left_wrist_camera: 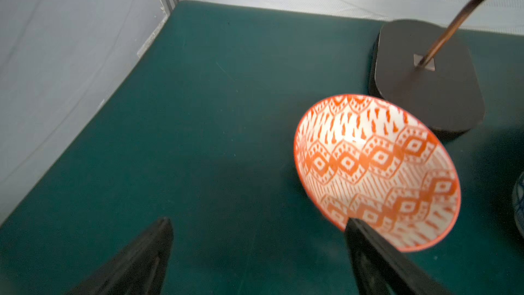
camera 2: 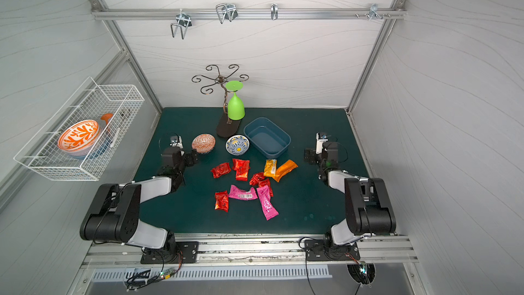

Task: Put the tea bags into the storage box
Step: Pick up the tea bag from the center of the board.

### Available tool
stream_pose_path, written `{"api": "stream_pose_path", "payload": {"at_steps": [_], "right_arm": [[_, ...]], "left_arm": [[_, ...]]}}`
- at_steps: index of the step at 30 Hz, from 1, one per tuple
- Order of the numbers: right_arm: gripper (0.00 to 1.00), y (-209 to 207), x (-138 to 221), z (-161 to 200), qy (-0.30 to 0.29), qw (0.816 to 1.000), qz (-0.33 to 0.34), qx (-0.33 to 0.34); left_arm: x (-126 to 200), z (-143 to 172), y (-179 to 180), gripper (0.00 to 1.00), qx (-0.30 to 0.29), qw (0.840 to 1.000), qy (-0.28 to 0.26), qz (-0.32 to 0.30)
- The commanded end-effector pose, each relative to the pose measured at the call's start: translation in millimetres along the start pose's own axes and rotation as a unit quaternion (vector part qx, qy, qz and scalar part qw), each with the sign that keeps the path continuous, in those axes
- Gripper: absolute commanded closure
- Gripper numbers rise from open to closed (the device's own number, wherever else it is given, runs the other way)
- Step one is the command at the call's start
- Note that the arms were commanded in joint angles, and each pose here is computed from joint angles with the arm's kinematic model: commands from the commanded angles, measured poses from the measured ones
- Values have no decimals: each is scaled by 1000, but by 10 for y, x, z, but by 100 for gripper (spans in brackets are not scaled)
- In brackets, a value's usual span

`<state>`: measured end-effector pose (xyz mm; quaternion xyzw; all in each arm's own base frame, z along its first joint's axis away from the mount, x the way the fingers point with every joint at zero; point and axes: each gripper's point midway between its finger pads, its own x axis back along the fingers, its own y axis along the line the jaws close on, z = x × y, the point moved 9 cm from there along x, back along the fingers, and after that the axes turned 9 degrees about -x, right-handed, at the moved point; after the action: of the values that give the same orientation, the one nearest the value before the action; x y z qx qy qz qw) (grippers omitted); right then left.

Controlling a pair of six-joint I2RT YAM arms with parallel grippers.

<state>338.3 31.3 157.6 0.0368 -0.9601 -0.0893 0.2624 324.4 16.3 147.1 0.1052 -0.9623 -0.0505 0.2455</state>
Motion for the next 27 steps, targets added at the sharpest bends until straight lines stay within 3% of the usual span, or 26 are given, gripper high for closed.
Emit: {"api": "stream_pose_path", "payload": {"at_steps": [1, 5, 11, 15, 17, 21, 27], "right_arm": [[7, 83, 235, -280, 55, 997, 49, -36], [9, 335, 520, -368, 98, 994, 29, -37], [18, 996, 1155, -185, 172, 980, -102, -11], [24, 1358, 1578, 203, 239, 955, -173, 30], [28, 1458, 1708, 409, 278, 940, -194, 33], [32, 1585, 1773, 800, 339, 916, -207, 49], [29, 1720, 1521, 1023, 371, 909, -173, 84]], "left_arm": [[109, -216, 66, 2, 33, 999, 23, -31], [249, -316, 19, 3, 115, 991, 69, -24], [554, -337, -371, 6, 155, 972, 160, 68], [806, -151, -600, 6, 205, 942, 219, 148], [905, -40, -680, 13, 224, 921, 251, 198], [1068, 161, -734, 14, 247, 896, 285, 234], [1221, 148, -718, 15, 228, 899, 270, 257]]}}
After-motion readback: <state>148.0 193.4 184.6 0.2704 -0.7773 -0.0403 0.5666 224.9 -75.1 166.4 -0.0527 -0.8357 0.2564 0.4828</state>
